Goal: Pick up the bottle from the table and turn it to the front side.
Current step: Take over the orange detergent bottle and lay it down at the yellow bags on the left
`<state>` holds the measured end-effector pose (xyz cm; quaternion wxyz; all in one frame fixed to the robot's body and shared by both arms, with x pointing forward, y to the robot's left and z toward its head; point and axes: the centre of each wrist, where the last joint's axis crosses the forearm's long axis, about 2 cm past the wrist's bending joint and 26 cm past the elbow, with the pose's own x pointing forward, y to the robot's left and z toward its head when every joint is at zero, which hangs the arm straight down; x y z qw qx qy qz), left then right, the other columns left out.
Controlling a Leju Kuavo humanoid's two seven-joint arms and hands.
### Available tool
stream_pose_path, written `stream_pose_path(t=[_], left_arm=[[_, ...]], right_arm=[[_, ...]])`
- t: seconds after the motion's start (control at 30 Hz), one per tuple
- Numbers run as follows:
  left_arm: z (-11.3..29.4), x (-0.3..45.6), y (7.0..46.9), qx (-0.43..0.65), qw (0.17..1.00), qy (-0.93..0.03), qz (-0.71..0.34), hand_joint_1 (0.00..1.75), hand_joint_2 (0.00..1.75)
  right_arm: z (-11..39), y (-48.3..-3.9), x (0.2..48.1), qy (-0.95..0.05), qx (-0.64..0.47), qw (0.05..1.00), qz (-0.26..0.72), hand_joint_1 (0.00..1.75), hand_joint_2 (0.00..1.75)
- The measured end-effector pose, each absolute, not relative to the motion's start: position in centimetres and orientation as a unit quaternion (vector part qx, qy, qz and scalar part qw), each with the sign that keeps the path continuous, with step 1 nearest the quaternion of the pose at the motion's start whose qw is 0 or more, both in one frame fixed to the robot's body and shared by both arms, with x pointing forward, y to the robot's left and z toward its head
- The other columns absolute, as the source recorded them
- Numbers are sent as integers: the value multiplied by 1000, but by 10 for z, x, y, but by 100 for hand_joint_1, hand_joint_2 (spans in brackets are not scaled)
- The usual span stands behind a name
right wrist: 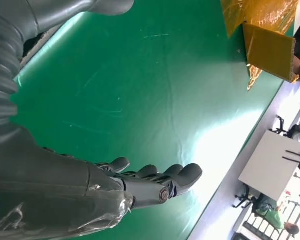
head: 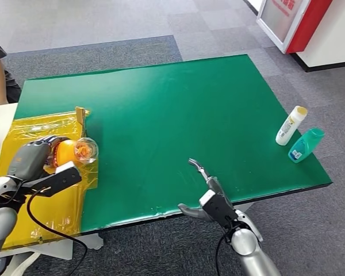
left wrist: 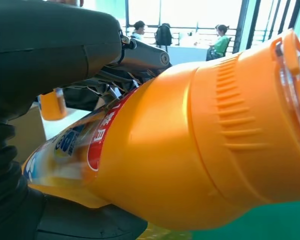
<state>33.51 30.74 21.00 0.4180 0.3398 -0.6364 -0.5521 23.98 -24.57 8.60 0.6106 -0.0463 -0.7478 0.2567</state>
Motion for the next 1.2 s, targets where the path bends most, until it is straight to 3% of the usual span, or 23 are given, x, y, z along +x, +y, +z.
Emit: stream_pose_path(t=[0.23,0.57,0.8,1.1,1.13,1.17,1.2], left_arm=[[193,331,348,380,400,-557,-620,175,175],[146,322,350,388,409,-489,-666,175,175],[121,326,303,425,401,-483,-652,175,175],[120,344,232,430,405,-500,-634,175,175],[120,345,226,428,407,-501,-632,170,175],[120,346,221,427,410,-503,-630,150,175],[120,347,217,427,412,-504,-628,108,175]], right_arm=[[95,-236,250,-750,-43,607,260,0,175],[91,-231,251,-749,-29,611,255,0,175],[79,-231,236,-743,-19,619,256,0,175],[68,-237,221,-731,-13,629,263,0,175],[68,-237,221,-731,-13,629,264,0,175],[68,-238,221,-731,-12,629,264,0,175],[68,-238,222,-731,-12,629,265,0,175]])
